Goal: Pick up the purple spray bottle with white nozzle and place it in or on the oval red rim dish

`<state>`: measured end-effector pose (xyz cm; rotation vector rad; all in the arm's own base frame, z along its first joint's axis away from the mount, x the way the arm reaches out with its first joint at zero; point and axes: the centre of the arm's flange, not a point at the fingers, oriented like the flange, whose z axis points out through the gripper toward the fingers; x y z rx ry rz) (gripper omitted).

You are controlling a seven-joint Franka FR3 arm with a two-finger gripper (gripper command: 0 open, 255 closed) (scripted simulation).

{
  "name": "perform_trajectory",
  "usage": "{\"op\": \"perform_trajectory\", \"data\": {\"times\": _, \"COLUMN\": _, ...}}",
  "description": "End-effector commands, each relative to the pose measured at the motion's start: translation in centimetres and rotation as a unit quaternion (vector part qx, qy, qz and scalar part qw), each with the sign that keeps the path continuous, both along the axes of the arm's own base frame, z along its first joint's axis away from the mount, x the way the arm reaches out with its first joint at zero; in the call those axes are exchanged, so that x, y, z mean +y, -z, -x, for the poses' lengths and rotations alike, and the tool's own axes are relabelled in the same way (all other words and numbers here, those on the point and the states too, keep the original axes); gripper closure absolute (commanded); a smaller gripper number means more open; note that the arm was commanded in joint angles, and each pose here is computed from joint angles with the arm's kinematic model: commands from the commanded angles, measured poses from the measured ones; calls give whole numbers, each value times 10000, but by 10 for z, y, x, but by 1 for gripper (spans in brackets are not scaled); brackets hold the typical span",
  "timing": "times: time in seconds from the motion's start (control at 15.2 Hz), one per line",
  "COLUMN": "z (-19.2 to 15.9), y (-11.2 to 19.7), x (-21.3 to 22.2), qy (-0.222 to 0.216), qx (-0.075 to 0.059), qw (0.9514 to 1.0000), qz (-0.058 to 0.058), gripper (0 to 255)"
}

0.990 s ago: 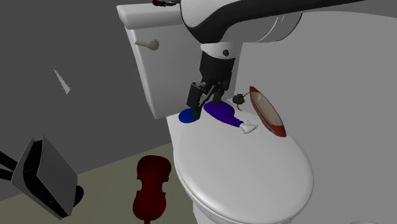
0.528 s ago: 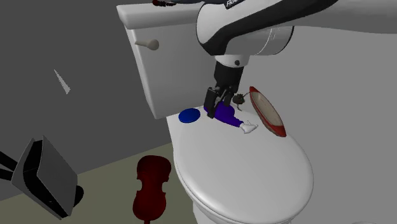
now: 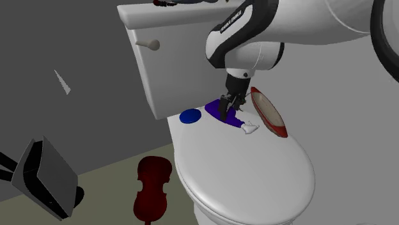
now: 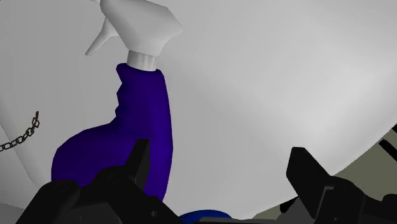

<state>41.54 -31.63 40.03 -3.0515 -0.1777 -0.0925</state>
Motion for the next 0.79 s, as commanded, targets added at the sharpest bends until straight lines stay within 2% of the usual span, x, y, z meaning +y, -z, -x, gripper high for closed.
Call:
{"op": "perform_trajectory", "data": {"times": 0.0, "z": -4, "y": 14, "x": -24, "qy": -10, "qx": 38, "qw": 10000, "qz": 17, "gripper": 0}}
{"op": "perform_trajectory", "data": {"times": 0.2, "z": -11, "y": 36, "x": -56, "qy": -13, "qx": 98, "qw": 9999, "qz": 35, "gripper": 0}}
{"op": "perform_trajectory", "data": {"times": 0.73, "z": -12, "y": 77, "x": -54, "qy": -13, "qx": 101, "qw": 9999, "qz": 36, "gripper": 0}}
